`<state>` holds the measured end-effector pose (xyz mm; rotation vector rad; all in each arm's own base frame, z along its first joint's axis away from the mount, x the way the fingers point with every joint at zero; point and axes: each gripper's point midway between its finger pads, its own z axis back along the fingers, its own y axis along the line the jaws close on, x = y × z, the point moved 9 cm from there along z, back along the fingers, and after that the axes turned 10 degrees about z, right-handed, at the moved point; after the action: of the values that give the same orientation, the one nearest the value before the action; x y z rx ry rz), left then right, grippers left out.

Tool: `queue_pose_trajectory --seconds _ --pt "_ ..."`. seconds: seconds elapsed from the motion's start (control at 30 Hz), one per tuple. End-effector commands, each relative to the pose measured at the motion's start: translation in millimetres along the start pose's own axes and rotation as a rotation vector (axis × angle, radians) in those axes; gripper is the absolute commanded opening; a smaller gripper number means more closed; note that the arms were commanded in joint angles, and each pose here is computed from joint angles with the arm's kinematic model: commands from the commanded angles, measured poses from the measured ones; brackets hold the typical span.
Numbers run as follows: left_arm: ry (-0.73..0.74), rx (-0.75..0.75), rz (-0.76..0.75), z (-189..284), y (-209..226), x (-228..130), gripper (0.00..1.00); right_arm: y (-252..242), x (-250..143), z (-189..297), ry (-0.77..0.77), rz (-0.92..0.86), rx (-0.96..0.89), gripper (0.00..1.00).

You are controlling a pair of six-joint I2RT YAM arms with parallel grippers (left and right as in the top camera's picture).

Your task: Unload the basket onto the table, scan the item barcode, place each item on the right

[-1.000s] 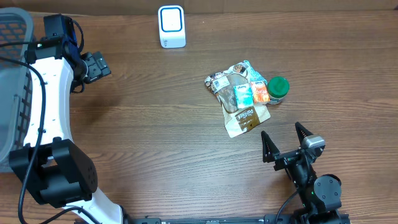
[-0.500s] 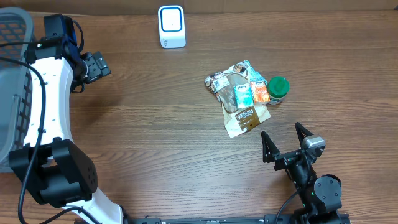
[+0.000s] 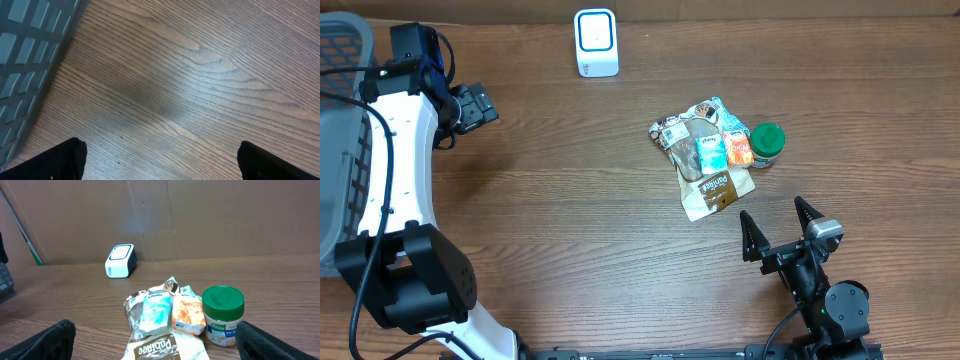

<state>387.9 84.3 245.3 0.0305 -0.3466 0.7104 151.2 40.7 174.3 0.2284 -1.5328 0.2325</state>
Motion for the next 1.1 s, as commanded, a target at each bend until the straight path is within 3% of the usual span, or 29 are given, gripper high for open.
queue_pose_trajectory --seconds 0.0,0.2,0.43,0.53,0.8,1.0,1.07 --pt "-0.064 -0.035 -0.023 29 0 -2 1.0 -1 -2 0 -0.006 0.001 -0.005 1.0" --pt "-0.225 -0.155 -0.062 107 -6 -21 1.0 -1 -2 0 -0.006 0.001 -0.005 1.0" --pt "-0.43 -0.348 -0.158 209 -7 -75 1.0 -1 -2 0 -0.006 0.001 -0.005 1.0" --pt "-0.456 -0.369 -0.156 225 7 -90 1.0 -1 -2 0 -0.006 0.001 -0.005 1.0" --pt "-0.662 -0.48 -0.199 190 33 -126 1.0 -1 -2 0 -0.006 0.001 -0.005 1.0" --pt "-0.844 -0.588 -0.493 125 49 -178 1.0 -1 -2 0 -0.005 0.001 -0.005 1.0" --pt "-0.875 -0.587 -0.509 102 56 -191 1.0 -1 -2 0 -0.005 0.001 -0.005 1.0"
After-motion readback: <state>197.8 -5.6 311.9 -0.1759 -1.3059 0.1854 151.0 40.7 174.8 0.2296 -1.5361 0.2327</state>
